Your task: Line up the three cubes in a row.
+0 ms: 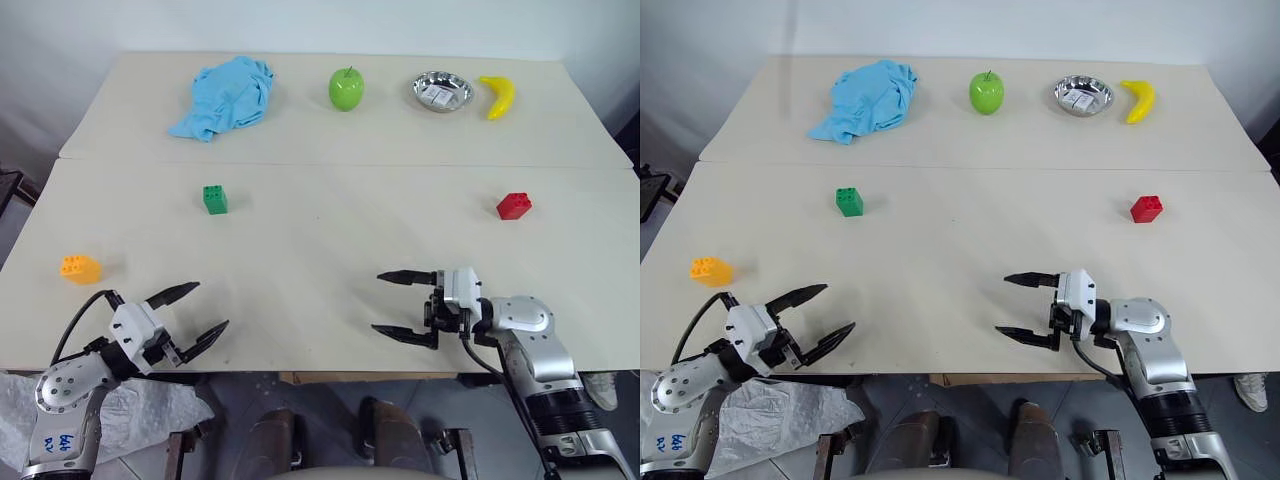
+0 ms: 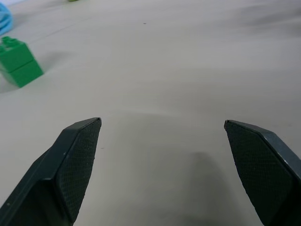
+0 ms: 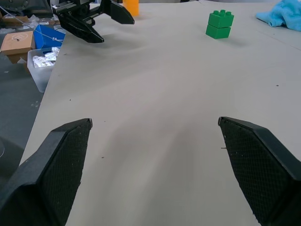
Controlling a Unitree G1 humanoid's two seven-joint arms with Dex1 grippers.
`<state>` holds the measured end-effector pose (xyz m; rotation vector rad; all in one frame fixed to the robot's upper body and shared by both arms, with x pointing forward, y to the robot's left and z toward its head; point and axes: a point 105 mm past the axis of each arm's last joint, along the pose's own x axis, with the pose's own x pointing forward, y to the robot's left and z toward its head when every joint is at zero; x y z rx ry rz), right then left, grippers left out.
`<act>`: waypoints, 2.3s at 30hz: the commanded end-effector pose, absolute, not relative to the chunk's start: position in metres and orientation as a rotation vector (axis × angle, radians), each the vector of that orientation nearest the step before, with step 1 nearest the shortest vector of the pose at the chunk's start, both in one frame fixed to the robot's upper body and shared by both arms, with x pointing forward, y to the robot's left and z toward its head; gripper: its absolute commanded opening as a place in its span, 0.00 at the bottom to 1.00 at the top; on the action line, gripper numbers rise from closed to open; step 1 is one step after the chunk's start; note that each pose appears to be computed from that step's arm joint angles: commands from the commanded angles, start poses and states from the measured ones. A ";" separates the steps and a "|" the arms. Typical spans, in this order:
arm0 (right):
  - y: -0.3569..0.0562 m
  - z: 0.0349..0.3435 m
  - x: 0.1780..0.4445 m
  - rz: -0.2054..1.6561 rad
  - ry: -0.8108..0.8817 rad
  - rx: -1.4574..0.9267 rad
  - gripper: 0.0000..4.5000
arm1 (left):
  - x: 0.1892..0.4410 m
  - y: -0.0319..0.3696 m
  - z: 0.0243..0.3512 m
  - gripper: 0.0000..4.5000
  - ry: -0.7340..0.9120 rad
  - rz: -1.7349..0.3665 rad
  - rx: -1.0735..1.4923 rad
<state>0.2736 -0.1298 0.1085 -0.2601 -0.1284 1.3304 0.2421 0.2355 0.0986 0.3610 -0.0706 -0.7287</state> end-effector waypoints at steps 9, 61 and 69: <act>-0.192 0.149 0.288 0.900 -0.276 -0.225 1.00 | 0.260 0.222 0.173 0.99 -0.193 -0.846 0.138; -0.320 0.166 0.419 0.197 0.068 -0.166 0.39 | 0.292 0.116 0.164 1.00 -0.179 -1.127 0.216; -0.214 0.196 0.400 0.923 0.012 -0.249 0.34 | 0.286 0.152 0.156 1.00 -0.141 -1.069 0.168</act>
